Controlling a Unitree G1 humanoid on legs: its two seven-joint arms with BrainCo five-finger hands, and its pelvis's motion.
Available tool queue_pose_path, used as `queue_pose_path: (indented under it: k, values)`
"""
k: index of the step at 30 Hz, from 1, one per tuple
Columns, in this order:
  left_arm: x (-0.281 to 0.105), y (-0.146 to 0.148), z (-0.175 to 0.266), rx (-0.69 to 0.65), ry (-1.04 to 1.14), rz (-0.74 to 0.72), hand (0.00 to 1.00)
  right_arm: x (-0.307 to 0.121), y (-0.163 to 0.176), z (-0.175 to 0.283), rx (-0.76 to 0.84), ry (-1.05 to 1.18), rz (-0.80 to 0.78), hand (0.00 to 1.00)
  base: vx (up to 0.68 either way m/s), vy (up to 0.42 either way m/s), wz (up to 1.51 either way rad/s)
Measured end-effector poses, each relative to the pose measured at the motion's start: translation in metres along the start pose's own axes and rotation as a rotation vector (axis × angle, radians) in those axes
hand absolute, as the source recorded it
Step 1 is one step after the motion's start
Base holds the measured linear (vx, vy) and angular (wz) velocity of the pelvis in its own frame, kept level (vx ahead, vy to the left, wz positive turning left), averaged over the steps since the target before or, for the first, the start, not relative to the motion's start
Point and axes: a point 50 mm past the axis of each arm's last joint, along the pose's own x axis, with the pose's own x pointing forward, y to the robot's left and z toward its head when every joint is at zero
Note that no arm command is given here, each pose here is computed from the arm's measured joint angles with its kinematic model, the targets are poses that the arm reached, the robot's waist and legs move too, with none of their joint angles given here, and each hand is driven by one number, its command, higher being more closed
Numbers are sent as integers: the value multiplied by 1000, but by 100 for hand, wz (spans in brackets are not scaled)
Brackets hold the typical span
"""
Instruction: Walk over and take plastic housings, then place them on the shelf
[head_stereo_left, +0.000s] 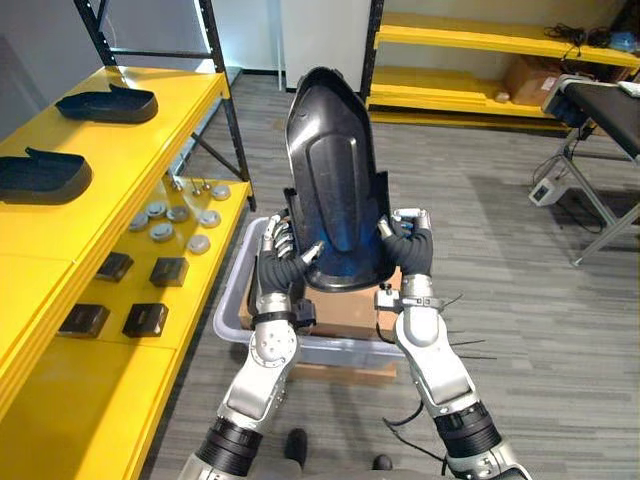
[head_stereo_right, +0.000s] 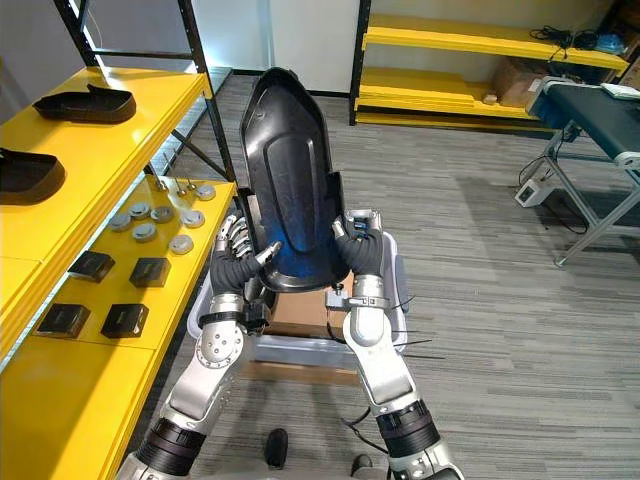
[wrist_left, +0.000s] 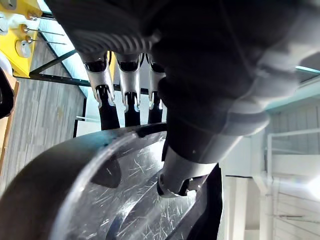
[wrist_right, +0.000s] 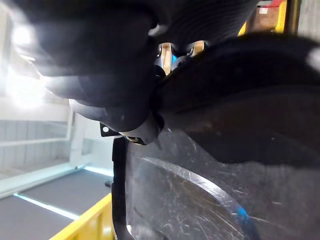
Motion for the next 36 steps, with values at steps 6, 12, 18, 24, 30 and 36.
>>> queue_pose_path:
  k: [6,12,18,24,30,36]
  values:
    - [1,8,-2,13,14,30,100,-3,9,2,31,-16,92,0,0,0,0]
    - [-2,13,-7,18,35,26,100,1,3,5,21,-41,130,0,-11,-3,0]
    - [-13,17,-17,49,77,12,100,10,-31,55,134,-285,22,0,0,0,0]
    - [-16,33,-20,47,99,97,100,11,-91,65,181,-374,-220,0,0,0,0]
    - [-24,57,-14,51,82,200,100,-23,-163,12,114,-151,-546,0,0,0,0]
    - [-35,75,5,56,-6,266,100,-121,-203,-111,44,537,-790,0,0,0,2]
